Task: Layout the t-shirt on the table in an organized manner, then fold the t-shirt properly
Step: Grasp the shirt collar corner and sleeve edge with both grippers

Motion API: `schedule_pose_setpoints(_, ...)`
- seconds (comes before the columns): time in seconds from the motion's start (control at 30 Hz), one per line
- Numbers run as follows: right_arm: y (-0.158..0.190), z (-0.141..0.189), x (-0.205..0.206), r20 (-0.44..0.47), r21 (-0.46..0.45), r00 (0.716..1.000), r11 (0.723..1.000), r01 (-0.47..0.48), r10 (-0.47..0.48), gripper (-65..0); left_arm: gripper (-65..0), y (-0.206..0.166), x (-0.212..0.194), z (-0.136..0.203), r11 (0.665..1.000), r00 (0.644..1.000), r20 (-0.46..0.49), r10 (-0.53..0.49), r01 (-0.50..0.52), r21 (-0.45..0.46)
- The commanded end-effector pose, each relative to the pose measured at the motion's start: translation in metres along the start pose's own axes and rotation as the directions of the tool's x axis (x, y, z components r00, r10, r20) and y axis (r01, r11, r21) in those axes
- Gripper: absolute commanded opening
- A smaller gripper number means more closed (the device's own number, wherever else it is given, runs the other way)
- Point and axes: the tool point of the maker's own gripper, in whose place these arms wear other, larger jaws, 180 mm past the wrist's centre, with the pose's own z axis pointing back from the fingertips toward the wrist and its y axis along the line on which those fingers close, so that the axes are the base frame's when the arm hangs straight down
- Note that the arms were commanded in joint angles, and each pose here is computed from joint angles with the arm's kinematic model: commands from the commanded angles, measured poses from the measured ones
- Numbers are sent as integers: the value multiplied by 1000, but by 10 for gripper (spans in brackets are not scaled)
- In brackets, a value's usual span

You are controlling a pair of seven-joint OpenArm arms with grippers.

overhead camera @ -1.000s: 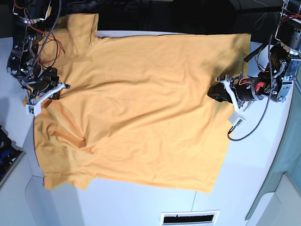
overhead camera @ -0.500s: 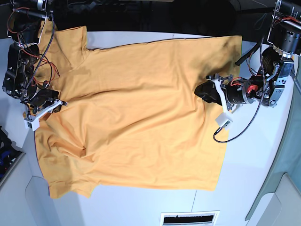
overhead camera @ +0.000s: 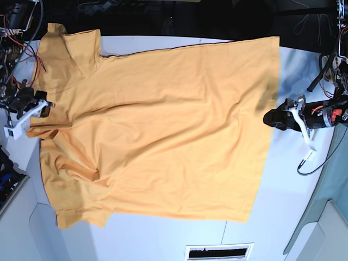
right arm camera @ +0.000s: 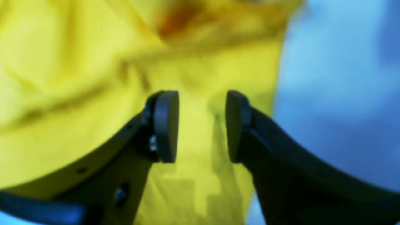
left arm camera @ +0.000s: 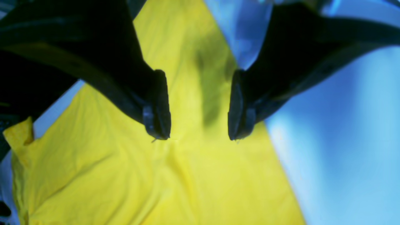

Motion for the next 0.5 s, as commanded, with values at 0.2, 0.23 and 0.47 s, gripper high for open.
schedule_pose_setpoints(0.2,-54,48,-31,-1,13,999,999,45,-45,-315,-316,1,-13,17,998,999,-11,44,-45,-38)
schedule_pose_setpoints(0.23,-59,53,-40,-19,12,999,999,51,-51,-315,-316,0,-18,18,998,998,-19,52,-53,-41)
schedule_pose_setpoints(0.47,-71,74,-100,-126,21,989,997,74,-70,-315,-248,12,-53,30,997,993,-95,76,-76,-2)
